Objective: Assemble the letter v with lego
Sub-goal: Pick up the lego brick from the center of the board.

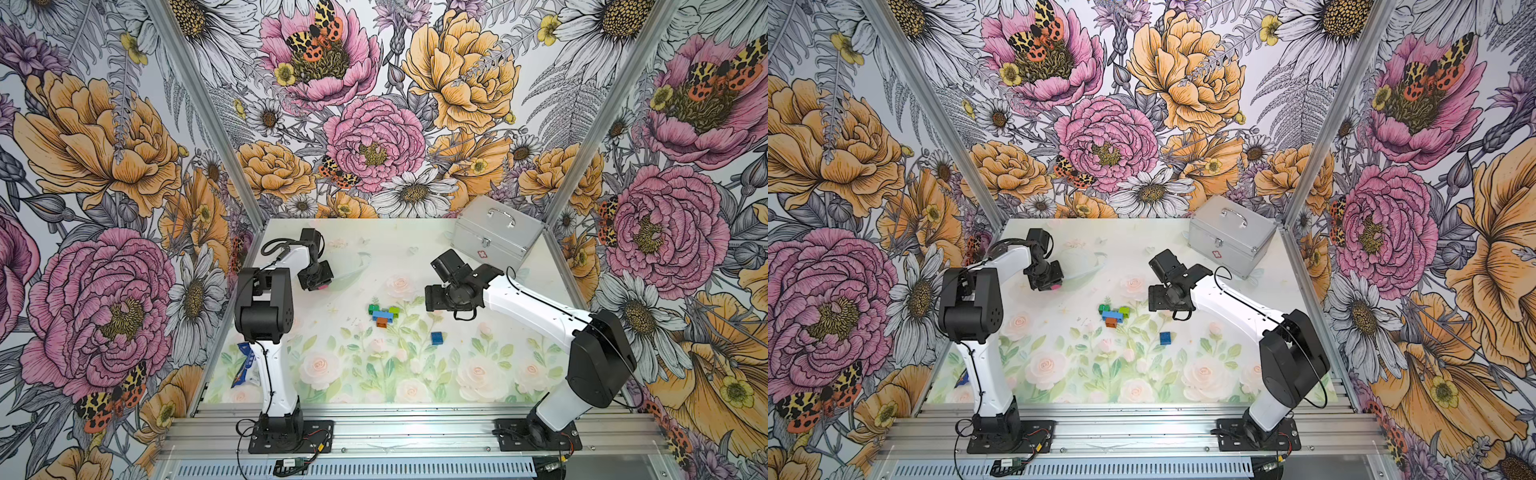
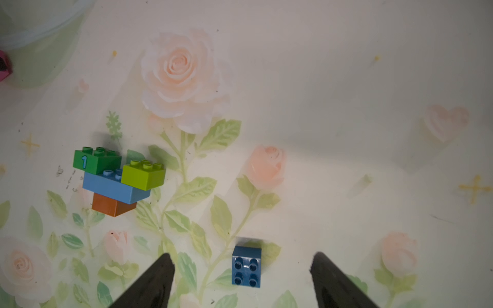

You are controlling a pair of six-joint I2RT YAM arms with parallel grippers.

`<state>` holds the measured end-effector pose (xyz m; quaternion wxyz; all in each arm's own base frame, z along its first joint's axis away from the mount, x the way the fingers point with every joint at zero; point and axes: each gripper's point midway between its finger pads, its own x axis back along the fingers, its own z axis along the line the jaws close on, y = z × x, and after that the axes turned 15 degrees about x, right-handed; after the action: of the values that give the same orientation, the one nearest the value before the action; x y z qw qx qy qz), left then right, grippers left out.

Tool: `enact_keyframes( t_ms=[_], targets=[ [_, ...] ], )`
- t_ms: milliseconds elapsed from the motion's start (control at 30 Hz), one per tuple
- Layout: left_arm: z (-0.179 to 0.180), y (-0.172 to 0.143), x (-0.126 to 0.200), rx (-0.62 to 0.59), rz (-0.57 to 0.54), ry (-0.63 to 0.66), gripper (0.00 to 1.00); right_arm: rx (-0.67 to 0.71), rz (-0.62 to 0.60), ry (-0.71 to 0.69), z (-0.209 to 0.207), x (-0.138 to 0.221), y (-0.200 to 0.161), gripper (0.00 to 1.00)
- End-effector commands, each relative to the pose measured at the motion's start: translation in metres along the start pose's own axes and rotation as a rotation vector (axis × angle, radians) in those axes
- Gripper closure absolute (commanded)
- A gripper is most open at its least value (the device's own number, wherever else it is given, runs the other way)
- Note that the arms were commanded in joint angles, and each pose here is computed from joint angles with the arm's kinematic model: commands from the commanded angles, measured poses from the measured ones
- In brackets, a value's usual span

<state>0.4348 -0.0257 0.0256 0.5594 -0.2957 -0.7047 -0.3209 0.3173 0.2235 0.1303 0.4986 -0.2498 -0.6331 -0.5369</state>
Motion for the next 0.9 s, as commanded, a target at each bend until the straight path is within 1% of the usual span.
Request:
enact_keyframes(
  t_ms=[0, 67, 133, 167, 233, 333, 400, 433, 500, 600, 667, 800, 867],
  targets=[
    [-0.052, -0.011, 0.039, -0.107, 0.019, -0.205, 0.76, 0.161, -0.279, 0.083, 0.015, 0.036, 0.056, 0.17],
    [-0.084, -0.025, 0.056, -0.163, 0.050, -0.351, 0.78, 0.234, -0.388, 0.172, 0.029, 0.051, 0.072, 0.18],
    [-0.119, -0.042, 0.081, -0.241, 0.075, -0.522, 0.79, 0.323, -0.487, 0.230, 0.039, 0.064, 0.083, 0.18],
    [-0.131, -0.049, 0.093, -0.280, 0.079, -0.588, 0.79, 0.376, -0.518, 0.254, 0.044, 0.068, 0.085, 0.18],
    [-0.157, -0.068, 0.119, -0.379, 0.081, -0.728, 0.79, 0.495, -0.561, 0.259, 0.049, 0.072, 0.089, 0.17],
    [-0.177, -0.093, 0.148, -0.486, 0.107, -0.875, 0.79, 0.684, -0.600, 0.288, 0.056, 0.070, 0.087, 0.15],
    [-0.183, -0.106, 0.160, -0.529, 0.142, -0.949, 0.80, 0.844, -0.649, 0.301, 0.064, 0.066, 0.081, 0.15],
    [-0.185, -0.114, 0.164, -0.559, 0.163, -0.981, 0.80, 0.890, -0.687, 0.288, 0.065, 0.067, 0.082, 0.14],
    [-0.188, -0.130, 0.185, -0.635, 0.160, -1.040, 0.80, 0.937, -0.757, 0.272, 0.066, 0.069, 0.087, 0.14],
    [-0.189, -0.155, 0.200, -0.724, 0.200, -1.113, 0.80, 0.960, -0.864, 0.254, 0.067, 0.077, 0.101, 0.15],
    [-0.192, -0.167, 0.206, -0.755, 0.232, -1.145, 0.80, 0.959, -0.885, 0.236, 0.067, 0.077, 0.111, 0.19],
    [-0.193, -0.179, 0.215, -0.787, 0.271, -1.186, 0.80, 0.972, -0.898, 0.194, 0.064, 0.070, 0.122, 0.28],
    [-0.192, -0.182, 0.217, -0.794, 0.280, -1.197, 0.80, 1.003, -0.905, 0.166, 0.062, 0.067, 0.123, 0.30]
  ],
)
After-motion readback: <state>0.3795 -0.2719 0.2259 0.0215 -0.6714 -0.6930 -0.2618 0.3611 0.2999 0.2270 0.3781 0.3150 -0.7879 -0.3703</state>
